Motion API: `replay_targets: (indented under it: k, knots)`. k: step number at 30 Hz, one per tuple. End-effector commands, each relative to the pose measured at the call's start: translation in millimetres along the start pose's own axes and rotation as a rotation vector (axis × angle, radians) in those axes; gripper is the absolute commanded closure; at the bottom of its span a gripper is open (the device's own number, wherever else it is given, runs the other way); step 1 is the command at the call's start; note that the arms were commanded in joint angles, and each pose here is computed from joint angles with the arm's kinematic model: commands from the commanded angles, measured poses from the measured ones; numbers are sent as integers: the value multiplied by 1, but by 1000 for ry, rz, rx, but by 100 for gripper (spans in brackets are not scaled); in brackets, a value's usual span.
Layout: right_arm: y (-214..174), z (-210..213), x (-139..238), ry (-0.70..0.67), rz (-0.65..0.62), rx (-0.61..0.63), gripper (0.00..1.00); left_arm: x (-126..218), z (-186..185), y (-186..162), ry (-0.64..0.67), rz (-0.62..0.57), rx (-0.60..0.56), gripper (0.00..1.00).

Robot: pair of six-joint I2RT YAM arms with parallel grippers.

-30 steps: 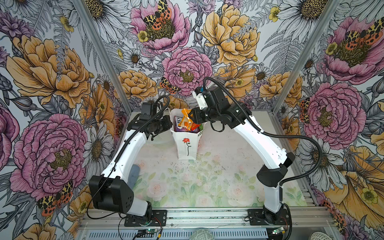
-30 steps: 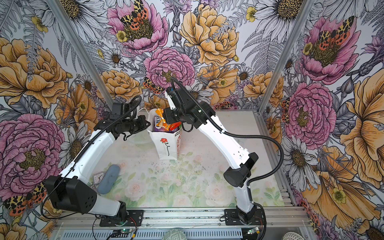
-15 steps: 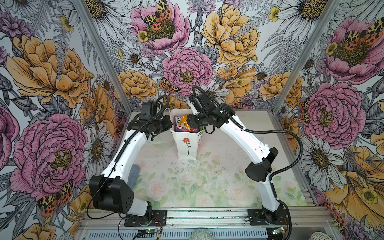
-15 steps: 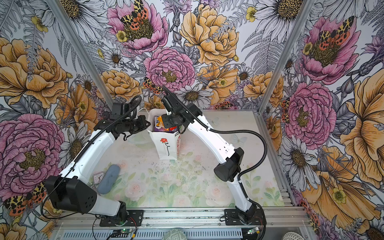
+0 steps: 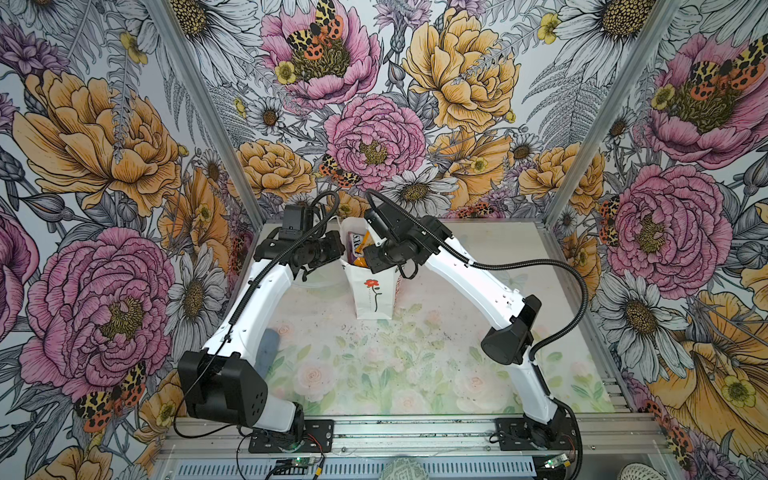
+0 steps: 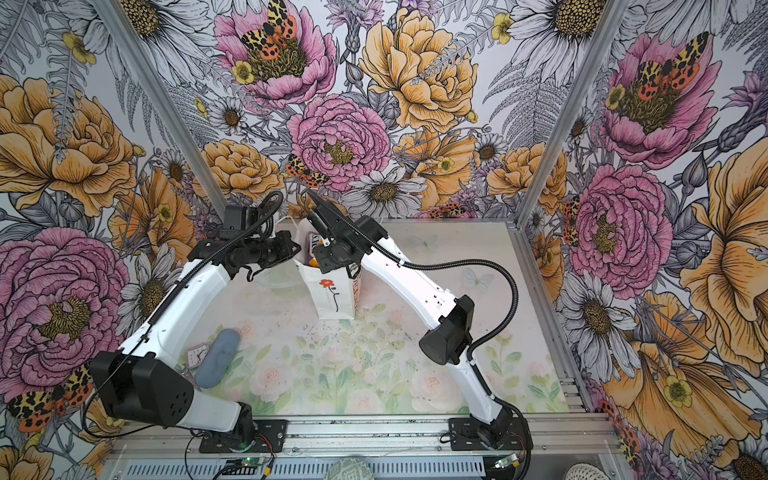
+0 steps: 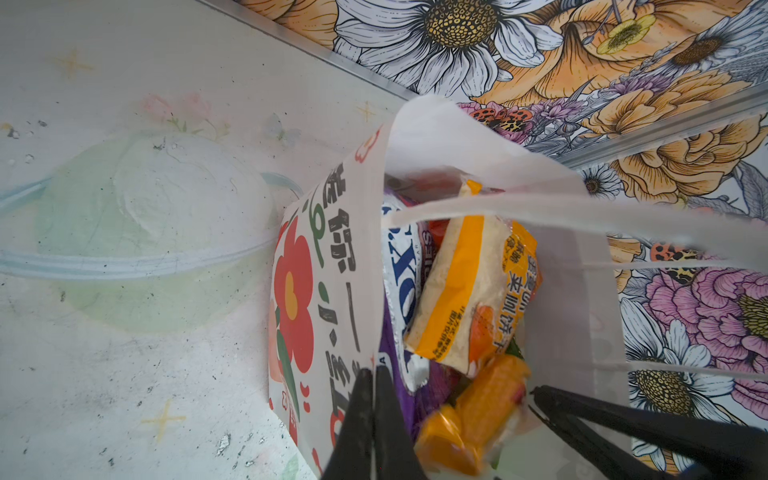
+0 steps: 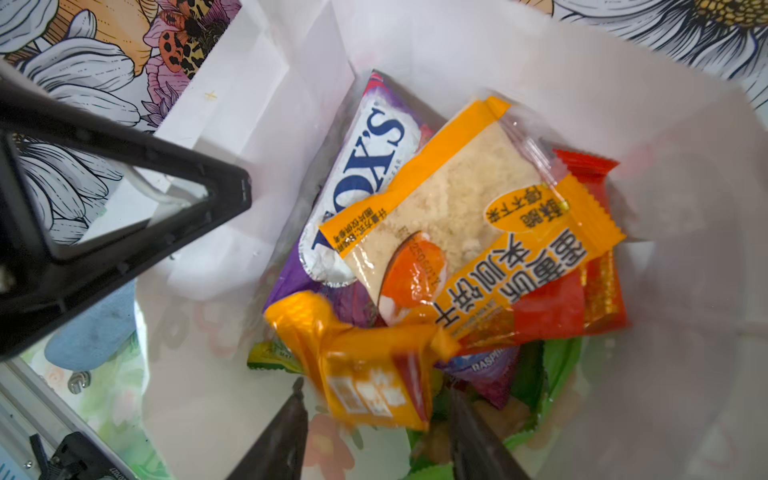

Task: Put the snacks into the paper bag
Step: 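Lower the orange snack into the bag and open the right gripper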

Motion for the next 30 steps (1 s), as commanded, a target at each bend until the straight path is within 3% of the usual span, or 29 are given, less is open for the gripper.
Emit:
replay_targets:
  k: [1,12,18,24,30]
  knots:
    - [8,-2,15,-16,-50,2,40,20,-12,15,-43,-96,-38,96]
    - [22,-4,48,-17,-143,-6,39,20,-12,15,-45,-94,-38,96]
    - [34,-25,62,-117,-217,-23,41,20,-12,15,-43,-97,-38,96]
    - [43,-62,60,-192,-204,-121,43,21,-13,15,-44,-97,-39,96]
    - [44,-82,51,-280,-195,-135,44,22,-12,16,-43,-100,-40,96]
Point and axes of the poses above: each gripper's point midway between its finger pads, its own x axis back along the fingers, its own z axis along the line the jaws close on, y = z × x, the point moved 6 cm from there along x, back along the fingers, and after that the axes turned 15 degrees about -x, right-handed, at the moved point
